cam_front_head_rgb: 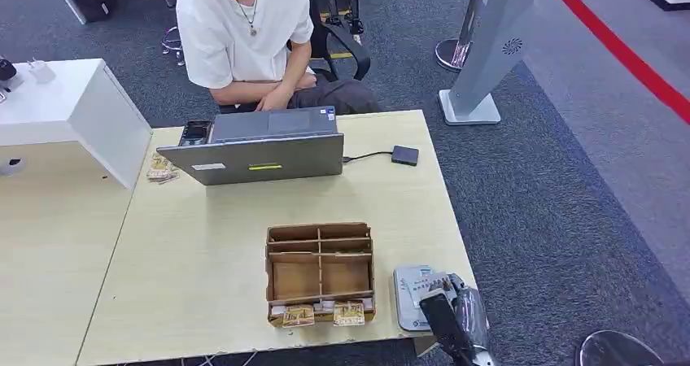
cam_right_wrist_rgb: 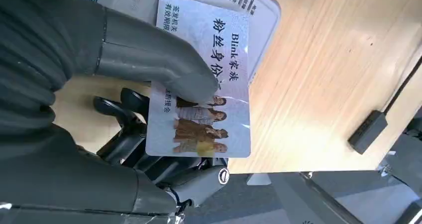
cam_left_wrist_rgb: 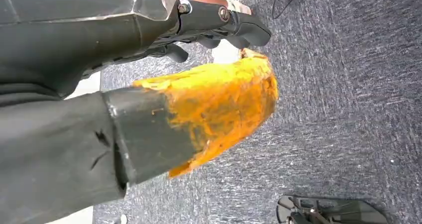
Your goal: Pass the card to the sensor for recognition and then transmit it.
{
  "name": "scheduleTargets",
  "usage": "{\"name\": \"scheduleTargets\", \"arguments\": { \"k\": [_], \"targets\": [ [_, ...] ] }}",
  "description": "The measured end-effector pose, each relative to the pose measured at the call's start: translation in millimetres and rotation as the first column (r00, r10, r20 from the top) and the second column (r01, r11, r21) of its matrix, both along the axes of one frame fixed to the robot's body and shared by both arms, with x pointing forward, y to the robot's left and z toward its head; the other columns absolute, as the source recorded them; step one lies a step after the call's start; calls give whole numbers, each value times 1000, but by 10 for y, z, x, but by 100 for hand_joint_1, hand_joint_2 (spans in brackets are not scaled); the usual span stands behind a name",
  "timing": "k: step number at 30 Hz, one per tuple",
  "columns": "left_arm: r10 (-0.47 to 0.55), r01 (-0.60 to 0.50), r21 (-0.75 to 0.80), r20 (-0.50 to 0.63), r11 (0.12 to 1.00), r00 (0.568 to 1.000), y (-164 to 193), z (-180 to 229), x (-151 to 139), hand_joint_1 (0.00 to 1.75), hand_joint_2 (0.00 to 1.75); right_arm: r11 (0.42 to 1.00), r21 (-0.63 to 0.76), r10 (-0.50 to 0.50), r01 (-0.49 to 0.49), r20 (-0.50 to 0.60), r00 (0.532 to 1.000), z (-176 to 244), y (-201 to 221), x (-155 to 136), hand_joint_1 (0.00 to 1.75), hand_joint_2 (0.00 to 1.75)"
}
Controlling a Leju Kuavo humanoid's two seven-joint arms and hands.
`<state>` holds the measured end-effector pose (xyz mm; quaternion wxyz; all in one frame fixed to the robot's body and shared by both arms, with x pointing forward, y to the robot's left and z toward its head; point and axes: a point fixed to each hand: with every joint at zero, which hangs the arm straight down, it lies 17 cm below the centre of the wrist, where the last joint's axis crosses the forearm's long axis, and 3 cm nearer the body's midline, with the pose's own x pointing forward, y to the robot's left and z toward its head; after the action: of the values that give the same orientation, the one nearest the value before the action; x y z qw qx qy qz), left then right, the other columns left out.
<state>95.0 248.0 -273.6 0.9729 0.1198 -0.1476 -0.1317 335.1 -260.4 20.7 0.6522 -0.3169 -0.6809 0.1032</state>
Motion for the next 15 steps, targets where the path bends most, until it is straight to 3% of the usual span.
{"name": "scheduleTargets", "arguments": {
  "k": [15],
  "targets": [
    [4,-4,0,-1,1000,1000,2,-1,-4,0,0,1000,-11,0,0,-11,1000,-26,1,28,175,175]
  ]
}}
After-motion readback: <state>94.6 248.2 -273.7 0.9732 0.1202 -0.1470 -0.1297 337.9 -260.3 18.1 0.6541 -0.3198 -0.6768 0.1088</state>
